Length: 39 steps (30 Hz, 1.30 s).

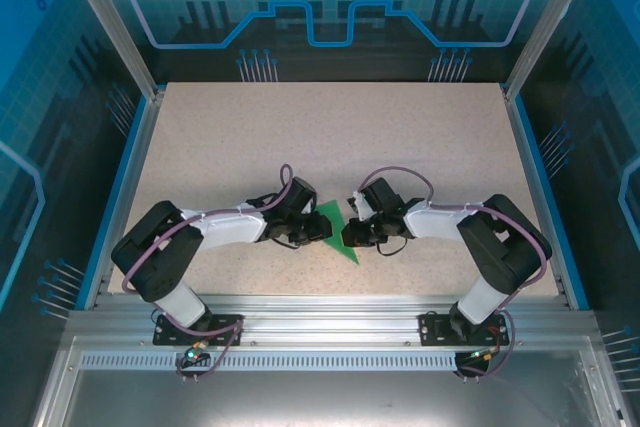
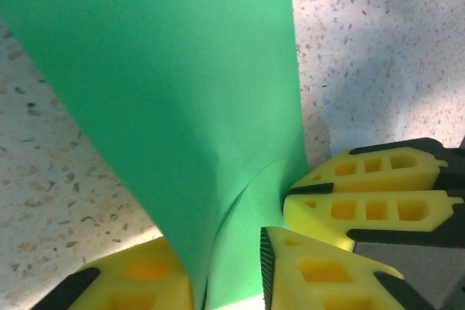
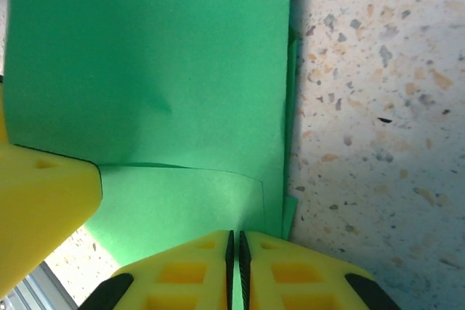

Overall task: Fold a paper plane with a square sheet of paper (pick it up from the middle)
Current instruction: Fold the wing for the fifth time at the center of the table.

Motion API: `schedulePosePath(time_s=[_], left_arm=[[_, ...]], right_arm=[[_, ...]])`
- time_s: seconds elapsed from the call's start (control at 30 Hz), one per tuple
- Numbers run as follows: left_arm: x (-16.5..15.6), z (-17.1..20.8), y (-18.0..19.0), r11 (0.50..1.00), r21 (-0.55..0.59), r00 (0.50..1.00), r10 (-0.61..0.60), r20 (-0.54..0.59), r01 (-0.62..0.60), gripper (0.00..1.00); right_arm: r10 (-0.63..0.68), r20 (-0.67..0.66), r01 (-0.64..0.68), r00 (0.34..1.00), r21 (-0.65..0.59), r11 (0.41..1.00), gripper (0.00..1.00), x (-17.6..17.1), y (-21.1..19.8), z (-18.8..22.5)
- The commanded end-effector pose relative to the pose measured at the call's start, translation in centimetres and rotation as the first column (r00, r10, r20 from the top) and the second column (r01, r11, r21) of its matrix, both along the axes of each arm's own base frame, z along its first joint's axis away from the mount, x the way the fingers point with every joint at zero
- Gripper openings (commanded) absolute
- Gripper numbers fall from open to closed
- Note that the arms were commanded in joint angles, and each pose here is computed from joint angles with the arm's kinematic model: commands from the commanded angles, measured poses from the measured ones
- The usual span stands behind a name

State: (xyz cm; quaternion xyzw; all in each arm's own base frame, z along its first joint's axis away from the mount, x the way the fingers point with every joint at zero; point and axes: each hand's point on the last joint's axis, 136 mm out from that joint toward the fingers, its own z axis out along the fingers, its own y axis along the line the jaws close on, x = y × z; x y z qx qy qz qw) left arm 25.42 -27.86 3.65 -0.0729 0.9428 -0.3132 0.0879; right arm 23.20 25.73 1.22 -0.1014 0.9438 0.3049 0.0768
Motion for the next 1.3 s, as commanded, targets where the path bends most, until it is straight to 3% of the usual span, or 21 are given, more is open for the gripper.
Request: schedulePosePath(time_s=[0.0,0.4,0.67,0.9,1.27], left_arm=[[0.2,1.0,-0.5,0.999,-0.051,1.0,-0.002,0.008,0.002,0.23],[0.8,1.1,-0.6,1.0,-0.018,0.999,0.023,-0.048,-0.024,0.02],[0.8,0.9,-0.4,1.0,0.003,0.996,0.021,-0.081,-0.021,0.02],[0.8,1.0,-0.6,1.0,0.002,0.996,0.015,-0.091,-0.015,0.01],[1.1,2.2,-1.3,0.999,-0.041,0.997,0.002,-0.081,-0.005,0.01]], right_arm=[[-0.031,-0.026,0.03,0.999,-0.02,0.999,0.14,-0.1,-1.0,-0.9],[0.035,0.094,-0.033,0.995,-0.021,0.999,0.23,0.5,-1.2,1.7],[0.1,0.231,-0.094,0.968,-0.04,0.995,0.3,0.0,-1.3,4.0],[0.2,0.345,-0.129,0.917,-0.217,0.968,0.4,-1.4,-0.9,3.3],[0.33,0.441,-0.19,0.835,-0.331,0.924,0.56,-2.9,0.1,2.7]])
